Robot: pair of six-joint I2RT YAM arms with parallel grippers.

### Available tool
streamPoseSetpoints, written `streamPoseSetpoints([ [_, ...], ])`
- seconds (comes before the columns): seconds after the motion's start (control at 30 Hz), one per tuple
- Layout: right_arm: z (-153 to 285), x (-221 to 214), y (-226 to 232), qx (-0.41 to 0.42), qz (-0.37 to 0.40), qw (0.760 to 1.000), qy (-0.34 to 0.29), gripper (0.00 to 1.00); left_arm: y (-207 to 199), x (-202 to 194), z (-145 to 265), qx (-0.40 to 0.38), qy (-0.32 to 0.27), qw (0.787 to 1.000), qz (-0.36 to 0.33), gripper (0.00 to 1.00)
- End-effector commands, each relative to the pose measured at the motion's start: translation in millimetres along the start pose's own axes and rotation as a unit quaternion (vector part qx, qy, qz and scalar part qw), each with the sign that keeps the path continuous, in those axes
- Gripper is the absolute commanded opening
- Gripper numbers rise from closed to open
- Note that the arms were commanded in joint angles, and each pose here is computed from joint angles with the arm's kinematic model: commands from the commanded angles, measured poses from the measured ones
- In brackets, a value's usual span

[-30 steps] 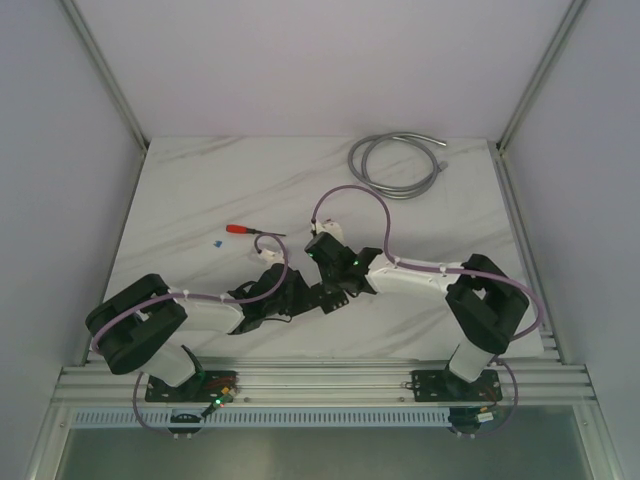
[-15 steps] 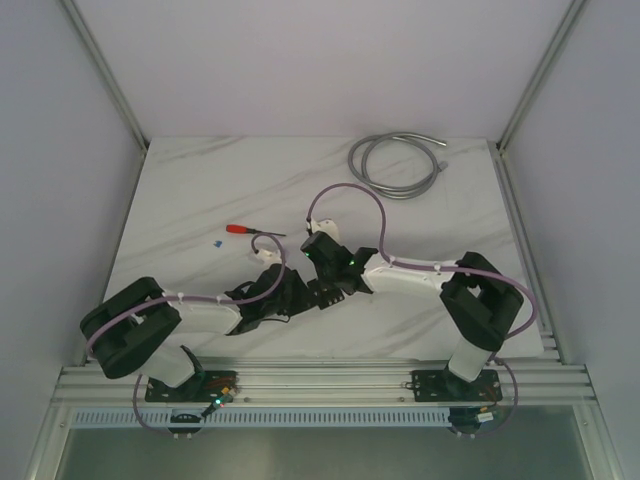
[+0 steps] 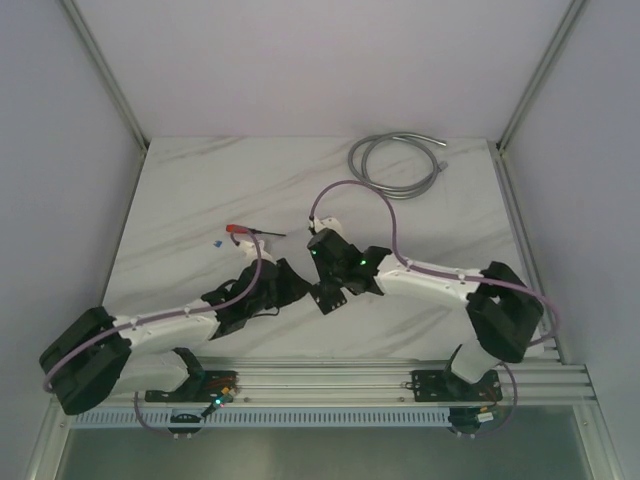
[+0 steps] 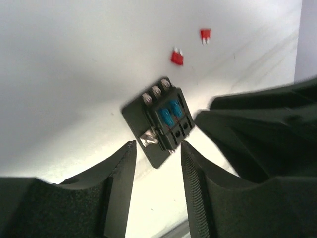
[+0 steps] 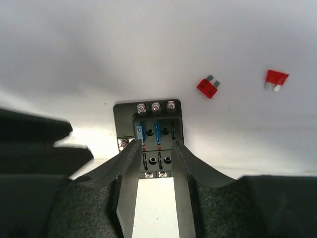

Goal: Snap on the fuse box
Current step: Install the fuse at the fuse box base.

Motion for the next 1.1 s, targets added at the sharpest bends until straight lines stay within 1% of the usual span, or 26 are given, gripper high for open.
streamPoseSetpoints([
  [0.0, 27.3, 20.0, -10.8, -0.008, -0.007, 0.998, -0.058, 0.41, 18.2, 33.8, 11.0, 0.045, -0.056, 0.997, -0.035, 0.52],
  [0.13, 30.9, 15.7, -32.8, -0.037, -0.023, 0.996, -0.076, 0.52, 24.6, 72.6, 22.3, 0.067, -0.111, 0.99, -0.046, 0.57],
  [0.23, 32.9, 10.4, -51.4, -0.059, -0.04, 0.993, -0.089, 0.61, 35.4, 107.2, 30.3, 0.091, -0.159, 0.982, -0.04, 0.62],
  [0.27, 33.3, 9.4, -57.8, -0.066, -0.045, 0.992, -0.097, 0.62, 40.4, 119.5, 33.1, 0.103, -0.177, 0.978, -0.037, 0.63],
  [0.33, 33.4, 3.2, -69.9, -0.078, -0.055, 0.99, -0.106, 0.69, 50.9, 146.7, 39.7, 0.129, -0.215, 0.968, -0.028, 0.63],
  [0.43, 33.4, -0.5, -81.7, -0.085, -0.067, 0.986, -0.128, 0.84, 62.1, 181.4, 48.4, 0.166, -0.261, 0.951, -0.022, 0.62],
  [0.57, 31.1, -7.4, -91.3, -0.089, -0.076, 0.982, -0.151, 1.0, 80.5, 217.5, 49.0, 0.222, -0.294, 0.93, -0.013, 0.58],
  [0.73, 27.3, -14.4, -99.2, -0.094, -0.084, 0.976, -0.178, 1.0, 103.2, 247.0, 33.5, 0.288, -0.302, 0.909, -0.005, 0.54],
  [0.83, 25.6, -20.9, -102.9, -0.096, -0.083, 0.975, -0.181, 1.0, 117.8, 253.1, 16.6, 0.325, -0.288, 0.901, -0.006, 0.52],
  [1.07, 26.4, -23.4, -109.0, -0.097, -0.085, 0.973, -0.193, 1.0, 133.3, 267.6, -7.8, 0.359, -0.276, 0.892, 0.002, 0.5],
])
Point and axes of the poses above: each gripper's point midway between its finger pads, its own z axis back along the fingers, its own y axis along the line the jaws close on, x = y × z, the point moved 2 cm from there along z, back along the fingers, and after that the axes turned 15 degrees about z, right-handed, at the moved point
